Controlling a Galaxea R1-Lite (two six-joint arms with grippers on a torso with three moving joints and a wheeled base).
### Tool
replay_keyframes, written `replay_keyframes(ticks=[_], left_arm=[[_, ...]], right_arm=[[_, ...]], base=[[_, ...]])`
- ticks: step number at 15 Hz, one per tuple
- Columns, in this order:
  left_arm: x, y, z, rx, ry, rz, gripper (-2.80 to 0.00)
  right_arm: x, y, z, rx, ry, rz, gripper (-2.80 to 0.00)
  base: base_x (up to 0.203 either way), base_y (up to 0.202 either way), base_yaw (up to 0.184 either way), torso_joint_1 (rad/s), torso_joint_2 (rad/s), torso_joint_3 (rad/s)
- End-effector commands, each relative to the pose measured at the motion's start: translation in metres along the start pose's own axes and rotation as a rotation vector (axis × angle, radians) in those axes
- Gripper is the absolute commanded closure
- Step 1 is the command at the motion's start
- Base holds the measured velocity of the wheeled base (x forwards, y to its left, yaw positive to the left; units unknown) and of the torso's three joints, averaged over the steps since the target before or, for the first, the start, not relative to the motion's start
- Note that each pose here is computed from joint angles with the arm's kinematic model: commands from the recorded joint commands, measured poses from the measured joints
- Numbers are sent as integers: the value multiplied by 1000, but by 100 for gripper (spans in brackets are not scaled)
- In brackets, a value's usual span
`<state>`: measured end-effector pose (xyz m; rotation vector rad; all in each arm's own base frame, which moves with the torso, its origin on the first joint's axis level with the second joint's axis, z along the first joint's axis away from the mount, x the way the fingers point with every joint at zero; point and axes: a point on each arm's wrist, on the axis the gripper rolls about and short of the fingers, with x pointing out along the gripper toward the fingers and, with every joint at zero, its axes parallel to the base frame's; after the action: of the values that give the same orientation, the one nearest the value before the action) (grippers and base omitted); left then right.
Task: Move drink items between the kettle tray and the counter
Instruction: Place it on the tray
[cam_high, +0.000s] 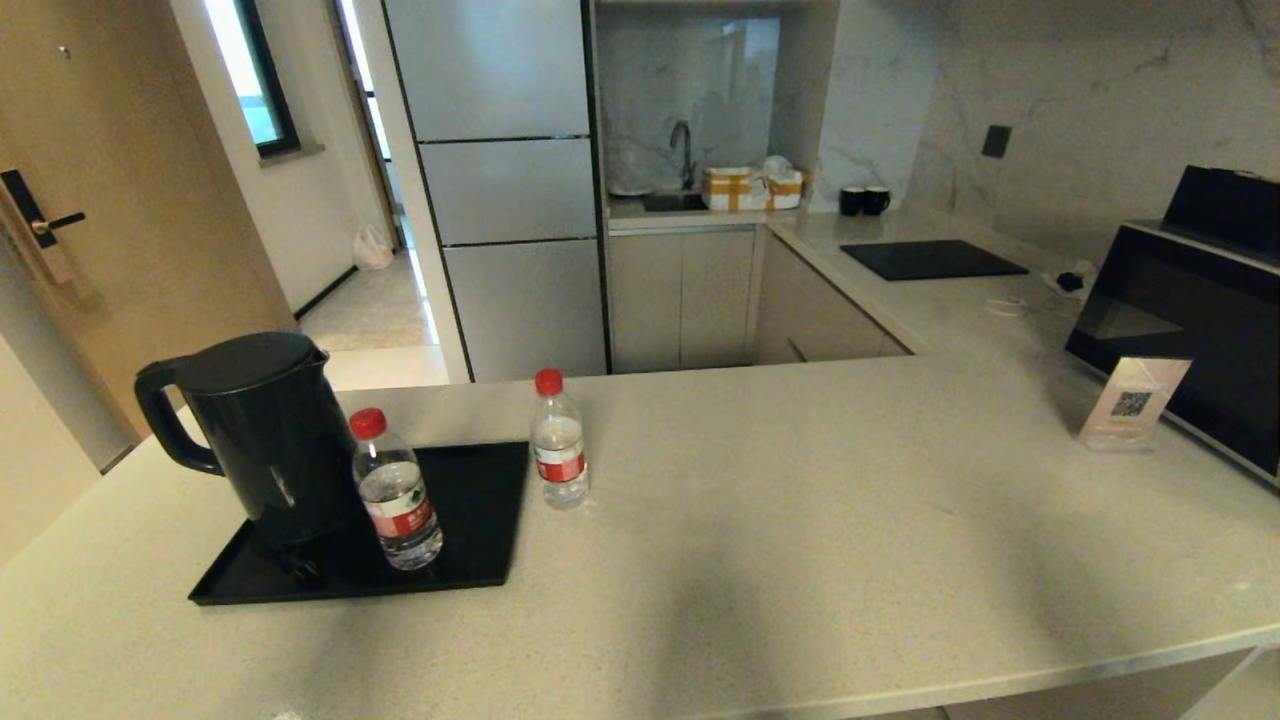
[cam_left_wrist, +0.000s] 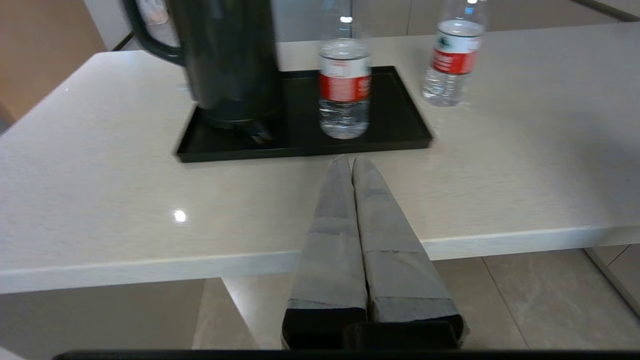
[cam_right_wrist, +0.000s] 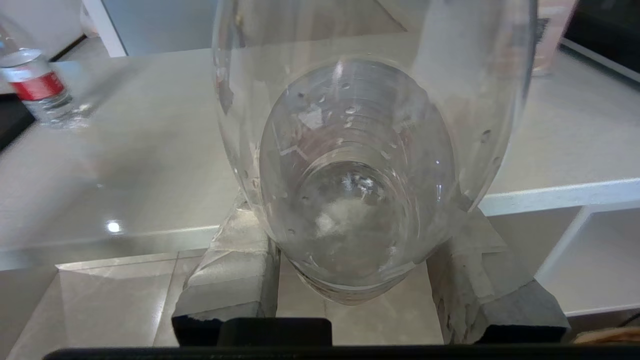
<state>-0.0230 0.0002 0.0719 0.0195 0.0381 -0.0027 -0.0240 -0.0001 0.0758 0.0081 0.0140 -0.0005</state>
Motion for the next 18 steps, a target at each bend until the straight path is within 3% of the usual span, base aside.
replay_keyframes(ticks=[1, 18], left_arm=[[0, 0, 0, 1, -1, -1, 0], [0, 0, 0, 2, -1, -1, 0]], right_arm=[[0, 0, 0, 0, 3, 0, 0], [0, 0, 0, 0, 3, 0, 0]], base=[[0, 190, -7, 1, 0, 2], [0, 190, -10, 2, 1, 2]])
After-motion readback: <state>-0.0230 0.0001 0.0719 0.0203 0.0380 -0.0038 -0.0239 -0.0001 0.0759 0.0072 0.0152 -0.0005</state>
